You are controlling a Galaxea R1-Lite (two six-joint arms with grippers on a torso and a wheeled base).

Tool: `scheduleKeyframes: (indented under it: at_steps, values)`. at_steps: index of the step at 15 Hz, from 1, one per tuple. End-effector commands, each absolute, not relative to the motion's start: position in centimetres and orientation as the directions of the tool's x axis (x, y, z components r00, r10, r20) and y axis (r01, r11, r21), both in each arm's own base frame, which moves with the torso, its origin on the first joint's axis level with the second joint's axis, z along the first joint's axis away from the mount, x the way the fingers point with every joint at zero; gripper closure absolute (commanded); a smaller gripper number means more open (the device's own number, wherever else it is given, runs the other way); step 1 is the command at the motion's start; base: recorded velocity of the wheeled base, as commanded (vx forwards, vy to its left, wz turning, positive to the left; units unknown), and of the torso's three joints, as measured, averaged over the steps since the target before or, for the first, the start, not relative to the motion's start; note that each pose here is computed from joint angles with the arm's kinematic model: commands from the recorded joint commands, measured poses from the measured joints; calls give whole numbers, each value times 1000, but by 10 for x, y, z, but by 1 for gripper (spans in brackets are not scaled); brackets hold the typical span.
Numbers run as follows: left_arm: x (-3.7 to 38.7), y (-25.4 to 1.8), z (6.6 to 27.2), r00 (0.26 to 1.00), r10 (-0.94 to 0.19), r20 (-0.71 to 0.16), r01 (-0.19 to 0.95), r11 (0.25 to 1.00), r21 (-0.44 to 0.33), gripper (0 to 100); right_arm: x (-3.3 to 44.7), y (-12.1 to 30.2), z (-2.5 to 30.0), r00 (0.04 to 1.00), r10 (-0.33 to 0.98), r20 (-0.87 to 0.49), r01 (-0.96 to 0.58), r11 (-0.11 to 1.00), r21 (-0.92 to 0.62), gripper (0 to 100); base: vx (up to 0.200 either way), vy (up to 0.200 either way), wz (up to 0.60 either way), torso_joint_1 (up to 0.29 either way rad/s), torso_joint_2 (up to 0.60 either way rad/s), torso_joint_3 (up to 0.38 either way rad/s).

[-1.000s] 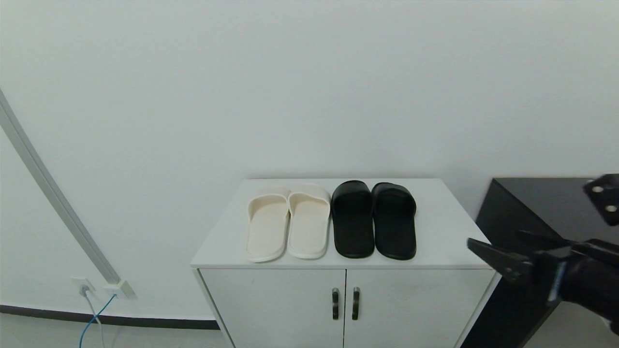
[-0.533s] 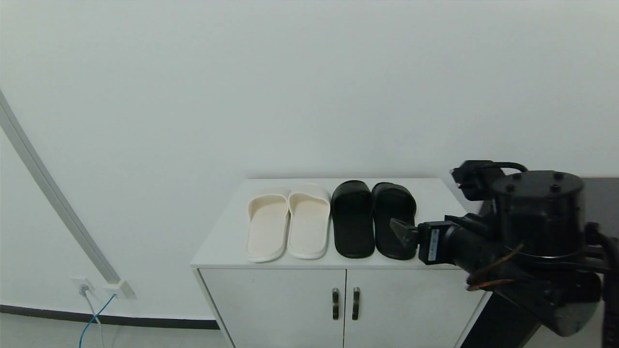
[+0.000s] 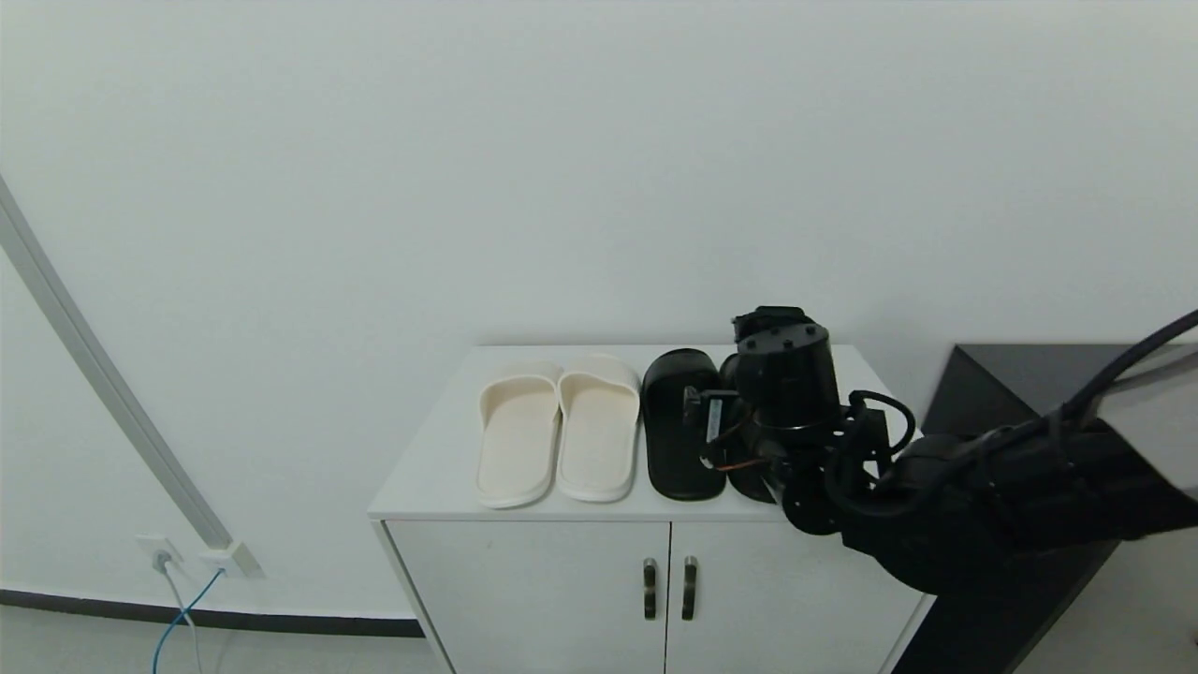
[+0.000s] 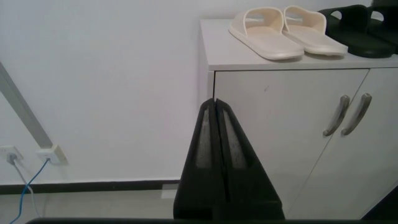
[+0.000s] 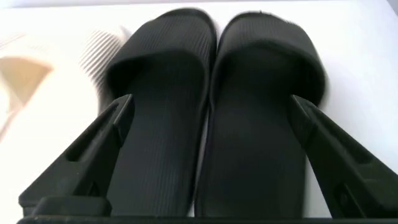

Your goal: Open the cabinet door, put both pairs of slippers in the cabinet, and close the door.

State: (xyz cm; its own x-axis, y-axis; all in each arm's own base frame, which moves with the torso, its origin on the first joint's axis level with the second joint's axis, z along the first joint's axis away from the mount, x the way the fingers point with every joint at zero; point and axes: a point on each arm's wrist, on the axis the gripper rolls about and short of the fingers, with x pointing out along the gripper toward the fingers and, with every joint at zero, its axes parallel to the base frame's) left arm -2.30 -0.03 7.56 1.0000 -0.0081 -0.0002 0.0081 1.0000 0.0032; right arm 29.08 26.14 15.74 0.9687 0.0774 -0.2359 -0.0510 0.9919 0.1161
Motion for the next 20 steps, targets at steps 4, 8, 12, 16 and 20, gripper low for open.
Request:
scheduleKeyframes:
  at_steps: [4,8,12,16,20]
  values:
    - [-23,0,76,1000,-8,0,8,1000,3,100,352,275,123,972,-12,-234,24,999,46,0,0,0,0,0,0,0]
    - [-23,0,76,1000,-8,-2,8,1000,3,100,384,273,114,976,-53,-210,62,997,39,0,0,0,0,0,0,0]
    - [-23,0,76,1000,-8,0,8,1000,2,100,390,274,116,980,-57,-192,68,997,47,100,0,0,0,0,0,0]
    - [-23,0,76,1000,-8,0,8,1000,0,100,389,274,117,979,-86,-187,94,995,33,100,0,0,0,0,0,0]
    - [-23,0,76,1000,-6,0,6,1000,-3,100,385,271,129,982,-84,-172,93,995,46,100,0,0,0,0,0,0]
